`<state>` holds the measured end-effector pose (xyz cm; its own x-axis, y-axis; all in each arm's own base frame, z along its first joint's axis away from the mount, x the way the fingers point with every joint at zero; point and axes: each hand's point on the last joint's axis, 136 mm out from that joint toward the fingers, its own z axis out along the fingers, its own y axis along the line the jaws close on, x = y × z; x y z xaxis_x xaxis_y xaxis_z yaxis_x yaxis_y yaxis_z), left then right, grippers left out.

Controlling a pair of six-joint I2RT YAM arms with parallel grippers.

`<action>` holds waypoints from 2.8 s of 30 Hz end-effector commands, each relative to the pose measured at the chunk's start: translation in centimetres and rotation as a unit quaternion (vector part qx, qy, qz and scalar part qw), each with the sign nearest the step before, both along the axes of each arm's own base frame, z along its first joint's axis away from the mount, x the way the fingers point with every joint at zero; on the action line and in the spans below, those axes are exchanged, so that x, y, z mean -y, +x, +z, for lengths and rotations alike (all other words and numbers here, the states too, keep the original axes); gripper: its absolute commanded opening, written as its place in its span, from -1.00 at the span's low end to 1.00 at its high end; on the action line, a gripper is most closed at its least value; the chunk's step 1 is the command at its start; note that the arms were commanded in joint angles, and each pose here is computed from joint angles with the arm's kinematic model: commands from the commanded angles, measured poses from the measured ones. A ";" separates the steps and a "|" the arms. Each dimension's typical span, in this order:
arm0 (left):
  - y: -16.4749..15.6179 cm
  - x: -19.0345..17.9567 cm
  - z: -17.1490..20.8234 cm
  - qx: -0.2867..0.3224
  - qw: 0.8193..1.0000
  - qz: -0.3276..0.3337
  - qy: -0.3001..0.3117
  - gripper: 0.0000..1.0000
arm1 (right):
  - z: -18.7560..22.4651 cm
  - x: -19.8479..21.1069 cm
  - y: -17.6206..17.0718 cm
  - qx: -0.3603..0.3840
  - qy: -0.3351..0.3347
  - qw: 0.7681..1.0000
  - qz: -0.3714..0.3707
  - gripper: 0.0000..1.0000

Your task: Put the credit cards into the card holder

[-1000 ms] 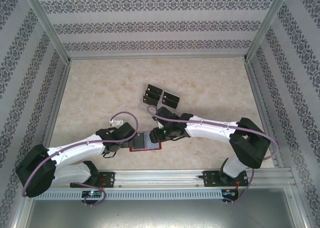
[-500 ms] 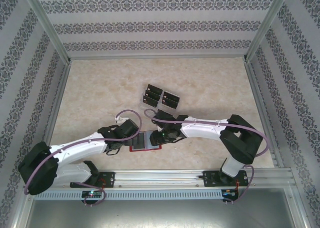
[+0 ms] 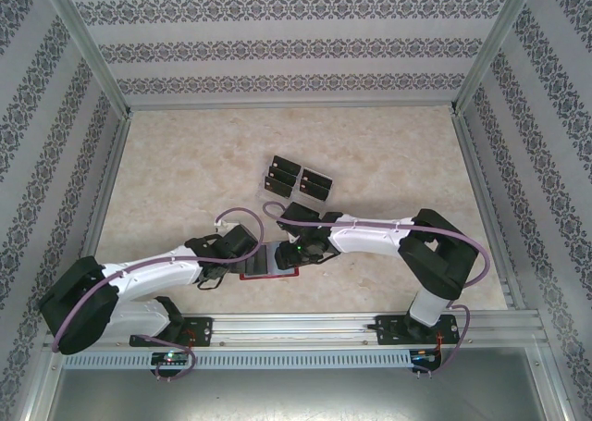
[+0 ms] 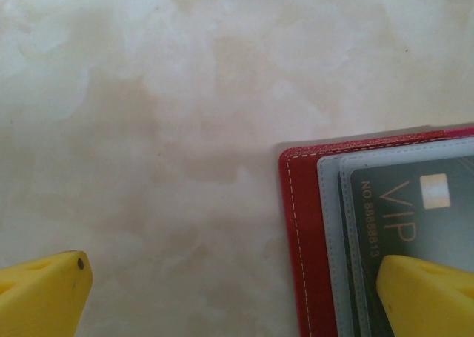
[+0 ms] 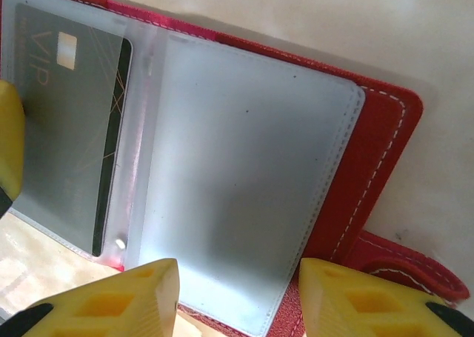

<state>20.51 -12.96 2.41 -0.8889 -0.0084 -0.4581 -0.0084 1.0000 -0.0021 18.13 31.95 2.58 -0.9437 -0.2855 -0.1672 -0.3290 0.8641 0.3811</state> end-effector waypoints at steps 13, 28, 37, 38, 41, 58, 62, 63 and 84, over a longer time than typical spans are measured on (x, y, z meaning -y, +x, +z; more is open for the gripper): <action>-0.7 -0.1 -1.2 -0.007 1.000 0.004 0.009 1.00 | 0.9 0.1 0.6 0.032 -0.030 0.999 -0.005 -0.05; -0.9 -0.2 -1.4 -0.008 1.000 0.005 0.009 1.00 | -0.4 -2.2 -0.4 -0.014 0.005 1.000 0.015 -0.02; -0.9 0.1 -1.6 -0.008 1.000 0.006 0.003 1.00 | 1.0 -4.9 -1.2 -0.045 0.072 0.996 0.031 -0.01; -0.9 0.1 -1.6 -0.007 1.000 0.006 0.002 1.00 | 1.1 -5.1 -1.2 -0.048 0.078 0.995 0.031 -0.01; -0.9 0.1 -1.5 -0.005 1.000 0.007 0.000 1.00 | 1.4 -5.6 -1.2 -0.052 0.089 0.994 0.032 -0.01; -0.8 -1.4 2.3 0.045 0.998 0.040 -0.022 1.00 | 2.7 -6.8 -0.8 -0.050 0.111 0.992 0.031 -0.01; -1.0 -1.9 2.2 0.043 0.998 0.049 -0.014 1.00 | 2.6 -6.9 -0.7 -0.051 0.108 0.992 0.030 0.00; -1.1 -2.2 2.2 0.040 0.998 0.053 -0.007 1.00 | 2.5 -6.7 -0.7 -0.049 0.105 0.993 0.029 -0.01; -1.8 -3.0 -0.9 -0.002 0.998 0.058 0.037 1.00 | 1.0 -2.4 0.2 -0.007 0.008 1.000 -0.010 0.00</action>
